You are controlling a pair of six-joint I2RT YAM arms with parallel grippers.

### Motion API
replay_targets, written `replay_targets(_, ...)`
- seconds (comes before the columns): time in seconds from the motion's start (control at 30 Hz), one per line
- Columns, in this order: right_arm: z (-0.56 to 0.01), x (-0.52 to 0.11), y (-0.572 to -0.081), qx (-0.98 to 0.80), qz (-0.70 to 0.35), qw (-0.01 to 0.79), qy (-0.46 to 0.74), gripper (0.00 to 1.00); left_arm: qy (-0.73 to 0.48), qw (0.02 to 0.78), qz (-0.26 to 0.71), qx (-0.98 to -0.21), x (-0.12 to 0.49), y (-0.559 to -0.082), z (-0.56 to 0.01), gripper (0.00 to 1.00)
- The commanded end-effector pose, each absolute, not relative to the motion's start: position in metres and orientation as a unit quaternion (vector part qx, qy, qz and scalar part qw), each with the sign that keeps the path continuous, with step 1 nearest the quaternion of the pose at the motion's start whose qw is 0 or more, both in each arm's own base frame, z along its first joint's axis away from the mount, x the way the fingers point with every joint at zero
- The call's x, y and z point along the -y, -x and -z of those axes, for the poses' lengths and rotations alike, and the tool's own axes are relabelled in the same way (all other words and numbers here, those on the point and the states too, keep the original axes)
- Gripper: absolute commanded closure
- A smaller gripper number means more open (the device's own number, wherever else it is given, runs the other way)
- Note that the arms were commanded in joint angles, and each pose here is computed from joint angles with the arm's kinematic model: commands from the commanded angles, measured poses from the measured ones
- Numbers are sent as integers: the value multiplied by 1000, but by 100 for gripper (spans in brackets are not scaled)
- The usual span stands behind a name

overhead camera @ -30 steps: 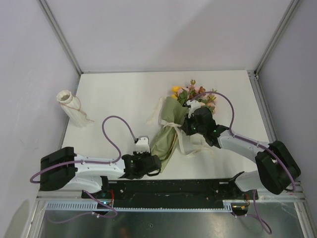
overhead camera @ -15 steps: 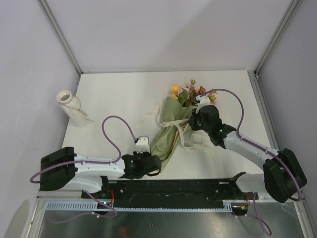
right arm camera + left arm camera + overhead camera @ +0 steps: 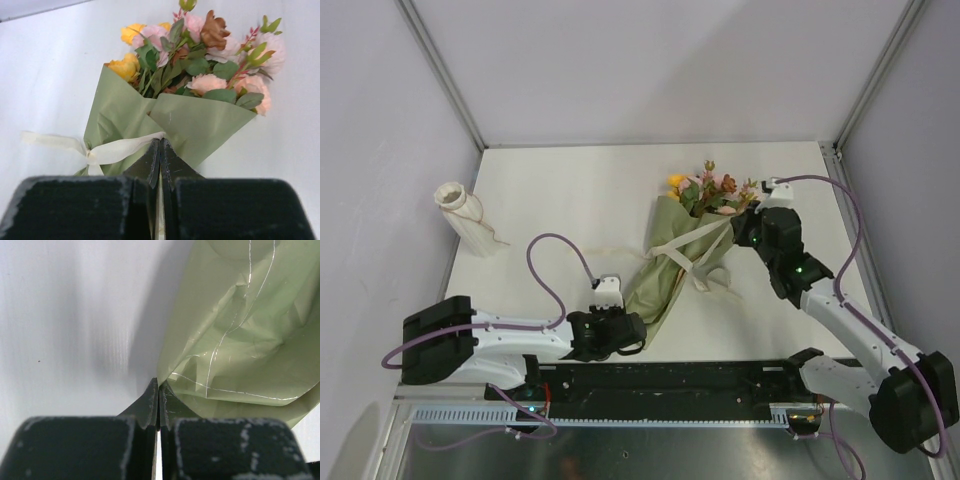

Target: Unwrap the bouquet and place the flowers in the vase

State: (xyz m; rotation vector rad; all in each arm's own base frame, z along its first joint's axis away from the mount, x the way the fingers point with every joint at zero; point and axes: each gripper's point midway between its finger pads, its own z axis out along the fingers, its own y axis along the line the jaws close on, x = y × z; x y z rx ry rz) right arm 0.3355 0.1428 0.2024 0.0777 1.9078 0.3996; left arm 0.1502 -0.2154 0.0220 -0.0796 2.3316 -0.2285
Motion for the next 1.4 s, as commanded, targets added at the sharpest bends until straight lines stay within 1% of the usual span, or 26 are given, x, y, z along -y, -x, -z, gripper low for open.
replay_targets(0.0,-247,-119,-342,-773,-162,609,-79,100,48,414,100,-903,226,-160,-38,100)
replay_targets(0.1,-254,-105,-337,-769,-159,612,-92,100,48,414,94,-904,225,-160,-35,100)
replay_targets(0.33,-290,-79,-330,-738,-153,647,-113,100,58,406,94,-907,220,-157,-28,100)
replay_targets(0.6,-324,-92,-323,-722,-194,662,-52,100,59,394,104,-911,230,-155,-30,100)
replay_targets(1.1,-381,-71,-315,-689,-214,688,-72,100,75,382,81,-918,222,-151,-12,100)
replay_targets(1.37,-407,-25,-313,-667,-191,711,-112,100,76,375,65,-922,219,-149,-5,100)
